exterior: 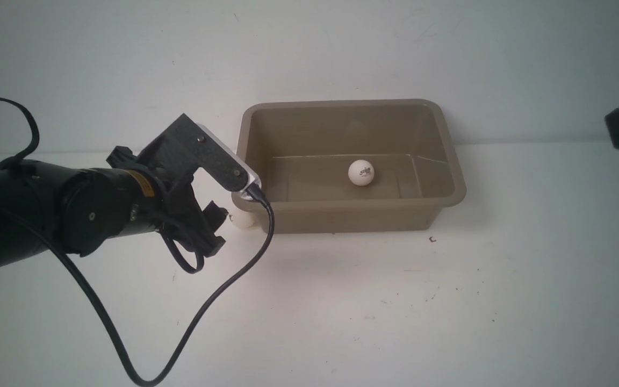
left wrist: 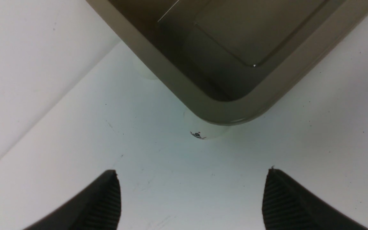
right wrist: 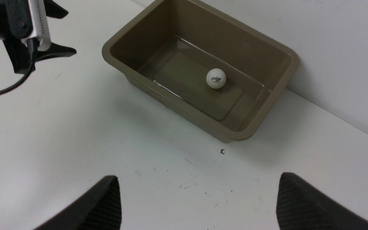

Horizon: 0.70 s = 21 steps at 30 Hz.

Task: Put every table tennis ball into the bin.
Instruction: Use the left arm to clamp the table tennis ball closest to it

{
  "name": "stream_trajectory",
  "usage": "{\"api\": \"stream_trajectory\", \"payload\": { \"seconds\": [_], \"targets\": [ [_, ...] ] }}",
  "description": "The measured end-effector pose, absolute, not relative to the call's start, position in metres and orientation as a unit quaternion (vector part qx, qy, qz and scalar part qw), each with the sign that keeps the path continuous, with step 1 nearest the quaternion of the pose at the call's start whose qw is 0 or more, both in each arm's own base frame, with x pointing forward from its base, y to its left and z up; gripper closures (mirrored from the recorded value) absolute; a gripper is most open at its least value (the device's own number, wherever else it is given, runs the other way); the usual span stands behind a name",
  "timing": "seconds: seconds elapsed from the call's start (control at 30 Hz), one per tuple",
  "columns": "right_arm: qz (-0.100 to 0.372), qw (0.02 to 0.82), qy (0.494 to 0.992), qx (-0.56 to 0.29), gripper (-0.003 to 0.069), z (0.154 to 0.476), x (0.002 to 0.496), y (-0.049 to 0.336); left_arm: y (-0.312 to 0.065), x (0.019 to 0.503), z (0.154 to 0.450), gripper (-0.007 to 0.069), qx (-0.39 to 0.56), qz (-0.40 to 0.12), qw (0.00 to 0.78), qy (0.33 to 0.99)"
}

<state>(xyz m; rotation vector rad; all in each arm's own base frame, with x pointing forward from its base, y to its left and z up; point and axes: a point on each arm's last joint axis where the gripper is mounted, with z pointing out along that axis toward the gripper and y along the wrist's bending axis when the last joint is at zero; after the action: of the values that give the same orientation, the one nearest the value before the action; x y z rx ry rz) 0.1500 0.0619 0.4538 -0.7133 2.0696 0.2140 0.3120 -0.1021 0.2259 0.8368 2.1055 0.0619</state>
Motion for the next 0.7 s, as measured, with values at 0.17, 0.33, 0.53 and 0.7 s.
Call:
{"api": "stream_trajectory", "payload": {
  "seconds": [0.17,0.33,0.53,0.7],
  "targets": [
    [0.091,0.462,0.834,-0.288,0.0065,0.457,0.145,0.061,-0.098,0.318,0.215,0.0090,0.312,0.019,0.412,0.856],
    [0.099,0.464,0.832,-0.287,0.0065,0.457,0.145,0.062,-0.097,0.321,0.204,0.0090,0.310,0.018,0.397,0.864],
    [0.100,0.466,0.831,-0.286,0.0065,0.458,0.145,0.063,-0.097,0.321,0.204,0.0090,0.306,0.016,0.397,0.865],
    [0.102,0.466,0.832,-0.283,0.0068,0.458,0.145,0.063,-0.096,0.316,0.219,0.0090,0.267,-0.003,0.414,0.870]
  ]
}}
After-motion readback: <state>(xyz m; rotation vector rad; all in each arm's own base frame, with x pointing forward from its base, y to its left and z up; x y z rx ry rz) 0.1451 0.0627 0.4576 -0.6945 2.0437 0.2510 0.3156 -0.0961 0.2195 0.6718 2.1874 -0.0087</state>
